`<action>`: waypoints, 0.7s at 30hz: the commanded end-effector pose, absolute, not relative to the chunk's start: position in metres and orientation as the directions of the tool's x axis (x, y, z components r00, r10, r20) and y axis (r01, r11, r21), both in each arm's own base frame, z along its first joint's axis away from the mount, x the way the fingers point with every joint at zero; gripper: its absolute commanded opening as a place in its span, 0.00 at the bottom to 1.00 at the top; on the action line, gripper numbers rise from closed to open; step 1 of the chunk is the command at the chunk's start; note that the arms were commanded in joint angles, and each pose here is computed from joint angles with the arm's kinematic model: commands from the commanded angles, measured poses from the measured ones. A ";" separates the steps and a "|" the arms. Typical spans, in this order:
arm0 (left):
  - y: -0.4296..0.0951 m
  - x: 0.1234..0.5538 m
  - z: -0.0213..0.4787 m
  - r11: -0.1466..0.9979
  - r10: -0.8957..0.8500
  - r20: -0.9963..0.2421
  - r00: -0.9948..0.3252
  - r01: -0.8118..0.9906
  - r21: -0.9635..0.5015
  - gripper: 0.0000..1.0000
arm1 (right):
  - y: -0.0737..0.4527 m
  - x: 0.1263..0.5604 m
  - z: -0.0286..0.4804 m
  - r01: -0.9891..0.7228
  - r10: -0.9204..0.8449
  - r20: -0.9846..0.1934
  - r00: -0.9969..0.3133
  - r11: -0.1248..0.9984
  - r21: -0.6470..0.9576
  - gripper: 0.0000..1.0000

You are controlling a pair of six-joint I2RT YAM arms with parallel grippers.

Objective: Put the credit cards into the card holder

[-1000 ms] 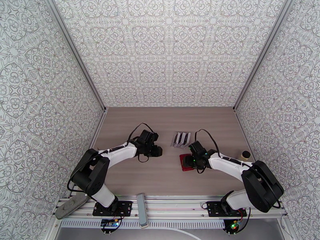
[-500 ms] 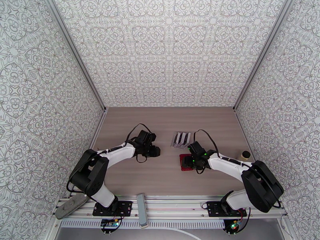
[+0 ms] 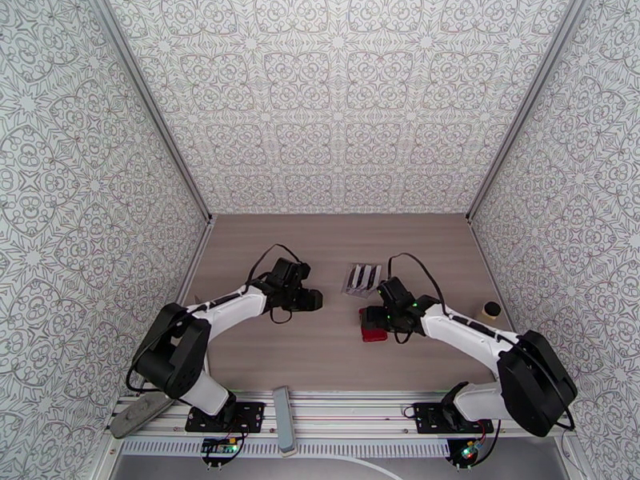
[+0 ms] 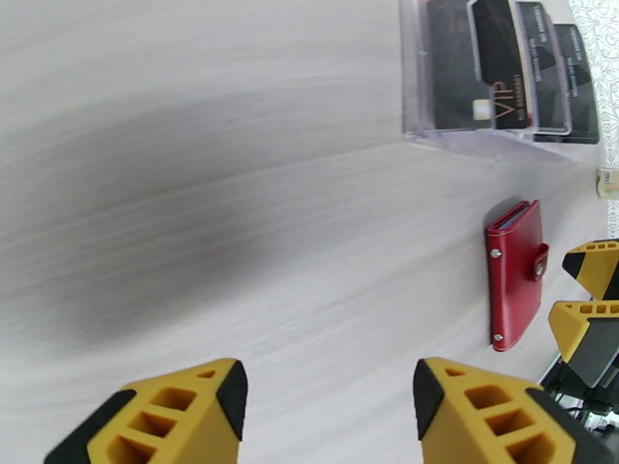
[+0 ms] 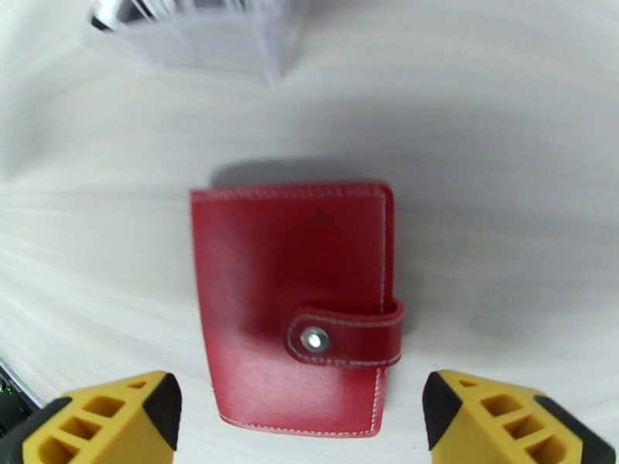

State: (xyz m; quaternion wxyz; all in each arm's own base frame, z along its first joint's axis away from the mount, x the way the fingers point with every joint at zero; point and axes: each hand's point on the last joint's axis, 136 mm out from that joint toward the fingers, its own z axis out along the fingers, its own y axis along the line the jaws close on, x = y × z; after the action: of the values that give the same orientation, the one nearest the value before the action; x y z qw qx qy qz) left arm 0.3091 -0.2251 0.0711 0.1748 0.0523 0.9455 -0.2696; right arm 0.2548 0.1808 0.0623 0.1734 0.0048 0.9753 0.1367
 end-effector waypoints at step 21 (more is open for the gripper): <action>-0.166 0.356 0.173 0.907 -0.121 -0.603 -0.788 0.160 -0.390 0.99 | 0.120 0.319 0.174 0.044 0.177 -0.645 -0.744 0.975 0.217 0.99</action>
State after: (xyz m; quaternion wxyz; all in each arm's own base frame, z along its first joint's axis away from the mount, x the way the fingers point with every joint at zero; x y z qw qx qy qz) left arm 0.3460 -0.1817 0.1427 0.2795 0.0143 0.9316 -0.2320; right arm 0.3032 0.1354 0.1386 0.2951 0.0451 0.9479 0.1109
